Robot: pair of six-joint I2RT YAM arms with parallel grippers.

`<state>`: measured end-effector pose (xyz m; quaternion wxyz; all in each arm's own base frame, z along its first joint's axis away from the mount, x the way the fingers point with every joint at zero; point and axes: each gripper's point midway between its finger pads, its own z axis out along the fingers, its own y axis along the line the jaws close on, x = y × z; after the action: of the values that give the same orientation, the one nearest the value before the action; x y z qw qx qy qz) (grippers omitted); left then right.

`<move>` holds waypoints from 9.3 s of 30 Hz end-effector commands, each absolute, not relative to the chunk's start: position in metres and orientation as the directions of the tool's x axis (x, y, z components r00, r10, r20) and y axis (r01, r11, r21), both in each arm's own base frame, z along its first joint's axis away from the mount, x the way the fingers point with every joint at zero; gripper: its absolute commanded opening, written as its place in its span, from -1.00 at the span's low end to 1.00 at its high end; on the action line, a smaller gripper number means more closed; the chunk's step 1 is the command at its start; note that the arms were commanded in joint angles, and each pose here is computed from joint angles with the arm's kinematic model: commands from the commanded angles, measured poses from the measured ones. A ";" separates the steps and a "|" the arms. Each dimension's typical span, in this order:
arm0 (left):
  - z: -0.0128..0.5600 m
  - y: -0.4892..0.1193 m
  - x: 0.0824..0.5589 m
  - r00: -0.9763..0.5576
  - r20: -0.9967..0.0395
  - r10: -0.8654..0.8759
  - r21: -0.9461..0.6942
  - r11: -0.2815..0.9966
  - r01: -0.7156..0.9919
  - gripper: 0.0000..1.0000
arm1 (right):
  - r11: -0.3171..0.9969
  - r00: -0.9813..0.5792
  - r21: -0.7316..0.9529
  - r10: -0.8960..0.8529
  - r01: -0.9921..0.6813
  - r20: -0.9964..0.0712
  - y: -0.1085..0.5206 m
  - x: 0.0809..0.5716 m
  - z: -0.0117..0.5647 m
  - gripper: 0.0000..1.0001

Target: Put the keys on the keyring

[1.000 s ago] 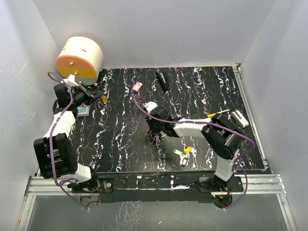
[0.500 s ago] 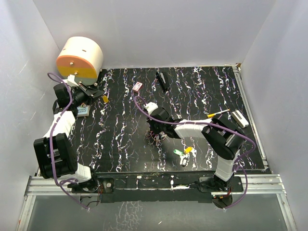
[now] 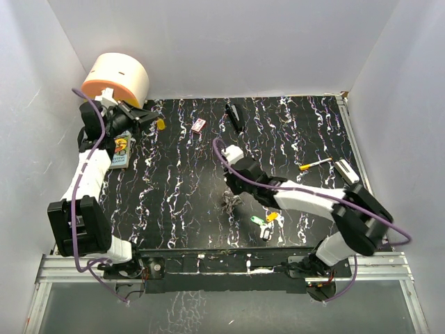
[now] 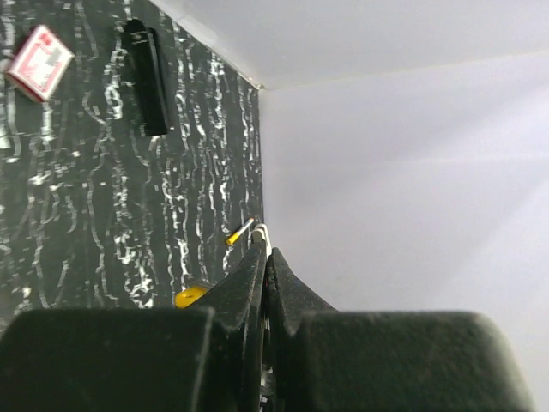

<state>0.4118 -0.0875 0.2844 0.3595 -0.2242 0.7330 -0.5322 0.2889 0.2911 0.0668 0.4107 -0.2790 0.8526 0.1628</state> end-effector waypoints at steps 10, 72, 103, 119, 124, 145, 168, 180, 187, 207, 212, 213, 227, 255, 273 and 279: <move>0.331 -0.127 0.436 -0.635 -0.199 -0.747 -0.969 0.246 0.014 -1.00 | 0.798 -0.140 0.100 0.021 -0.594 -0.990 0.295 0.309 0.250 -0.85; 0.313 -0.273 0.286 -0.982 -0.159 -0.103 -0.983 0.112 0.147 -1.00 | 0.685 0.298 -0.062 0.232 -0.726 -0.926 0.269 0.232 0.355 -0.84; 0.296 -0.266 0.323 -0.925 -0.054 -0.377 -0.974 0.223 -0.034 -1.00 | 0.687 0.193 0.233 0.483 -0.688 -0.854 0.318 0.281 0.369 -0.84; 0.295 -0.264 0.320 -0.923 -0.032 -0.384 -0.973 0.222 -0.059 -1.00 | 0.729 0.174 0.251 0.453 -0.637 -0.874 0.326 0.298 0.348 -0.85; 0.294 -0.264 0.320 -0.923 -0.028 -0.384 -0.973 0.222 -0.063 -1.00 | 0.731 0.165 0.243 0.437 -0.637 -0.884 0.332 0.302 0.345 -0.85; 0.309 -0.266 0.320 -0.924 -0.005 -0.383 -0.981 0.182 -0.071 -1.00 | 0.773 0.137 0.239 0.386 -0.588 -0.912 0.342 0.319 0.305 -0.85; 0.288 -0.265 0.317 -0.918 0.054 -0.393 -0.969 0.200 -0.143 -1.00 | 0.767 0.178 0.244 0.421 -0.594 -0.890 0.329 0.311 0.317 -0.85; 0.285 -0.268 0.328 -0.912 0.088 -0.401 -0.966 0.189 -0.176 -1.00 | 0.754 0.188 0.243 0.436 -0.610 -0.880 0.327 0.306 0.322 -0.85; 0.282 -0.267 0.335 -0.903 0.118 -0.414 -0.962 0.177 -0.207 -1.00 | 0.754 0.203 0.245 0.447 -0.609 -0.871 0.322 0.303 0.325 -0.85; 0.296 -0.264 0.365 -0.874 0.163 -0.458 -0.962 0.122 -0.244 -1.00 | 0.777 0.290 0.240 0.474 -0.582 -0.831 0.313 0.303 0.337 -0.85; 0.301 -0.263 0.370 -0.862 0.181 -0.474 -0.960 0.107 -0.260 -1.00 | 0.789 0.329 0.247 0.488 -0.563 -0.808 0.315 0.310 0.335 -0.84; 0.300 -0.263 0.370 -0.860 0.186 -0.475 -0.958 0.106 -0.266 -1.00 | 0.794 0.337 0.246 0.486 -0.557 -0.806 0.316 0.311 0.333 -0.85; 0.293 -0.258 0.359 -0.847 0.211 -0.488 -0.950 0.101 -0.295 -1.00 | 0.820 0.443 0.218 0.486 -0.529 -0.754 0.320 0.304 0.344 -0.85; 0.286 -0.255 0.347 -0.845 0.221 -0.488 -0.946 0.106 -0.308 -1.00 | 0.848 0.498 0.238 0.481 -0.473 -0.722 0.310 0.307 0.349 -0.84; 0.287 -0.255 0.347 -0.845 0.218 -0.488 -0.947 0.101 -0.303 -1.00 | 0.829 0.489 0.249 0.508 -0.500 -0.709 0.319 0.308 0.351 -0.84; 0.287 -0.255 0.348 -0.844 0.222 -0.488 -0.947 0.099 -0.307 -1.00 | 0.829 0.486 0.255 0.509 -0.497 -0.710 0.317 0.308 0.349 -0.85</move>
<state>0.3523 -0.2570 0.2549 0.0573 -0.2836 0.7520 -0.5923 0.3285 0.3398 0.2668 0.8120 -0.0966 0.5372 0.2069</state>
